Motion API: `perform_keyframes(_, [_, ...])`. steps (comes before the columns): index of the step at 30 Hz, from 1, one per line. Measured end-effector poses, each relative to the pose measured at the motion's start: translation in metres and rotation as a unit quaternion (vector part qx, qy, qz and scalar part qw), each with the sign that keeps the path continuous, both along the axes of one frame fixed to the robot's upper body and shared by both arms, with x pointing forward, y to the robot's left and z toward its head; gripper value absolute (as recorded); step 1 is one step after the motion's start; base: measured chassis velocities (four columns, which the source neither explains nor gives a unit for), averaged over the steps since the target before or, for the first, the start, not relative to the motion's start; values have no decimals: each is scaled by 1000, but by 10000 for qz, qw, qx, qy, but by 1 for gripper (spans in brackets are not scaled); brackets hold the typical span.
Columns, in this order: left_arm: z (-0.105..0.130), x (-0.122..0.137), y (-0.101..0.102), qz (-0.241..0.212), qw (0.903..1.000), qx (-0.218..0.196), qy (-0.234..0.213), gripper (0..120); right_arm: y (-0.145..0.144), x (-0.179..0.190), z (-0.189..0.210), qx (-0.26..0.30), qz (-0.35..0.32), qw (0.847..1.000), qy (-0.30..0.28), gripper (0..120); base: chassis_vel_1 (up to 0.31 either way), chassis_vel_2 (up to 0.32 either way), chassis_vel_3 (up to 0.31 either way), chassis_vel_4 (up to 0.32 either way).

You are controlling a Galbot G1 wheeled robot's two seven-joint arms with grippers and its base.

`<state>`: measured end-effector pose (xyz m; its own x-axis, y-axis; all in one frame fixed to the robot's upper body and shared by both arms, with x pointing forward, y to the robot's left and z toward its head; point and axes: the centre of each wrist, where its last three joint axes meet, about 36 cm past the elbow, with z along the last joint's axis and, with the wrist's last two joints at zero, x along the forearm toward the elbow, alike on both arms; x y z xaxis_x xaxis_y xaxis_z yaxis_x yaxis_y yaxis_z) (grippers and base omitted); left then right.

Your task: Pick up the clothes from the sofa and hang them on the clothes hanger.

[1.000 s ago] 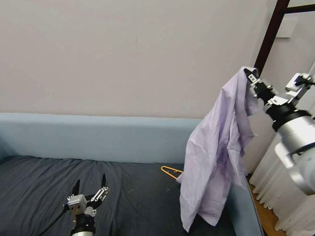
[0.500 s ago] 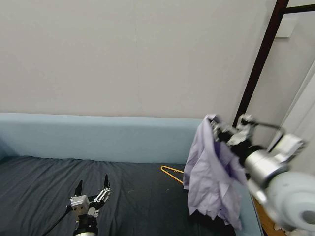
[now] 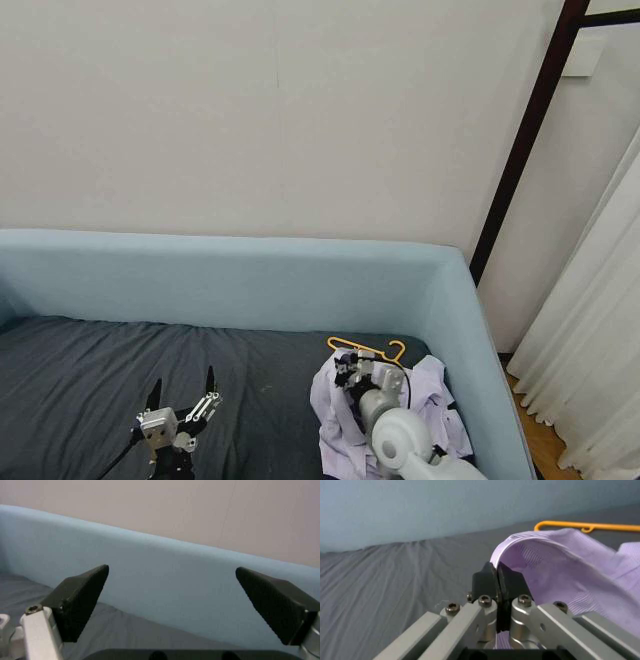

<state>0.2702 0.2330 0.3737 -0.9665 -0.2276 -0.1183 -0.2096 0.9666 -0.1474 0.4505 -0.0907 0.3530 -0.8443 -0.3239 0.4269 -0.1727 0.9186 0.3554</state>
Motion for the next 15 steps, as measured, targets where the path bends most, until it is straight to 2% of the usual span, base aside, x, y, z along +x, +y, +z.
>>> perform_keyframes(5, [-1, 0, 2, 21, 10000, 15, 16, 100, 12, 5, -10, 13, -51, 10000, 14, 0, 0, 0, 0, 0])
perform_keyframes(6, [-2, 0, 2, 30, 10000, 17, 31, 100, 23, 9, -14, 64, -106, 9999, 38, 7, 0, 0, 0, 0])
perform_keyframes(7, [-2, 0, 2, 33, 10000, 16, 34, 100, 28, 10, -15, 90, -119, 9999, 56, 8, 0, 0, 0, 0])
perform_keyframes(8, [-3, 0, 2, 37, 10000, 14, 36, 100, 32, 11, -15, 112, -122, 9998, 74, 17, 0, 0, 0, 0])
perform_keyframes(10, [-3, 0, 2, 35, 10000, 11, 36, 100, 39, 11, -15, 156, -110, 9998, 114, 19, 0, 0, 0, 0])
perform_keyframes(13, [-3, 2, 1, 28, 10000, 7, 28, 100, 53, 9, -10, 262, 6, 9992, 306, 33, 0, 0, 0, 0])
perform_keyframes(14, [-3, 2, 1, 28, 10000, 7, 28, 100, 53, 9, -10, 262, 6, 9992, 306, 33, 0, 0, 0, 0])
perform_keyframes(15, [-3, 3, 1, 19, 10000, 12, 24, 100, 59, 2, -2, 306, 150, 9981, 512, 39, 0, 0, 0, 0])
